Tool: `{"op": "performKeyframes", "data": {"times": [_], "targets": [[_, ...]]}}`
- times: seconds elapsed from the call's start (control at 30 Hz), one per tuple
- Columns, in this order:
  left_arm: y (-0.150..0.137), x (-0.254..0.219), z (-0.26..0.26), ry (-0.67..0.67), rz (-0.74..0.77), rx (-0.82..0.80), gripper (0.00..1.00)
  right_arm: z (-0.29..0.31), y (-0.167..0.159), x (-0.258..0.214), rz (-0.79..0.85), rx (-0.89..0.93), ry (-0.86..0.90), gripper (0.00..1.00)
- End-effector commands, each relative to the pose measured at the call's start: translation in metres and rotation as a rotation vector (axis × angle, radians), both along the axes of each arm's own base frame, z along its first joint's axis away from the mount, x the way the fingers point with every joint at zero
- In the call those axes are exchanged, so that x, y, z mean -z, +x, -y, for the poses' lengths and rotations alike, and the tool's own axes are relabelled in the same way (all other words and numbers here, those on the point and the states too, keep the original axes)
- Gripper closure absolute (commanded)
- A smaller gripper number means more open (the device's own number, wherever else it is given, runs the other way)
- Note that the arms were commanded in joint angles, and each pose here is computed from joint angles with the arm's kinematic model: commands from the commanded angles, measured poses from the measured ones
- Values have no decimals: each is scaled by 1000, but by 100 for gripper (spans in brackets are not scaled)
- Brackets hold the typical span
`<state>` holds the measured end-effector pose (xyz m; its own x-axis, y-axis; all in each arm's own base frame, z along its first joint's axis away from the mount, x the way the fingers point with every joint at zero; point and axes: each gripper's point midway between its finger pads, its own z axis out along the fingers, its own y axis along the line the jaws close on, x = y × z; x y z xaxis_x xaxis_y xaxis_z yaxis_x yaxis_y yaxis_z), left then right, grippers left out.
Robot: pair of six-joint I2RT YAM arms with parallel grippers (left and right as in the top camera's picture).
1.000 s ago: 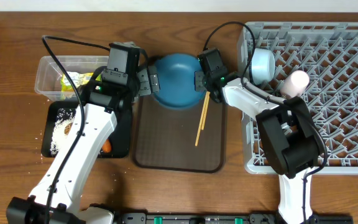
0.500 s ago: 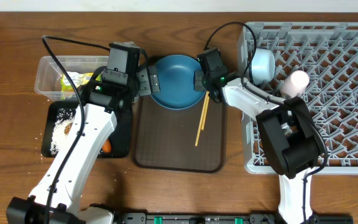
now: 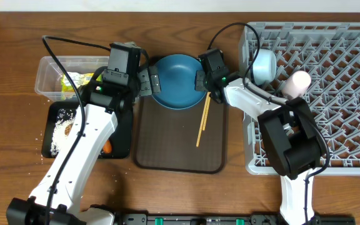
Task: Sort waste into correct bins and load items into the dishwasher rack
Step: 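Tilt the blue plate up on its edge with the right gripper, then lift the blue plate and carry it right over the dish rack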
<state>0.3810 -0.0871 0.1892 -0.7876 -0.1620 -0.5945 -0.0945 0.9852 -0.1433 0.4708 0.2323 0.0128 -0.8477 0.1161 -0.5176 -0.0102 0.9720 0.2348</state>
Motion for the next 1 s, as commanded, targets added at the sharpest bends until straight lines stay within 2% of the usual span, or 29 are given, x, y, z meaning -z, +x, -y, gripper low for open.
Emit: {"op": "performKeyframes", "data": {"times": [0.0, 0.4, 0.67, 0.97], "targets": [[1, -2, 1, 5, 3, 13, 2, 3, -6, 9, -54, -4, 34, 99], [1, -2, 1, 5, 3, 13, 2, 3, -2, -29, -53, -48, 181, 99], [1, -2, 1, 5, 3, 13, 2, 3, 2, -46, -2, -87, 174, 99], [1, -2, 1, 5, 3, 13, 2, 17, 4, -101, 85, -85, 186, 99]]}}
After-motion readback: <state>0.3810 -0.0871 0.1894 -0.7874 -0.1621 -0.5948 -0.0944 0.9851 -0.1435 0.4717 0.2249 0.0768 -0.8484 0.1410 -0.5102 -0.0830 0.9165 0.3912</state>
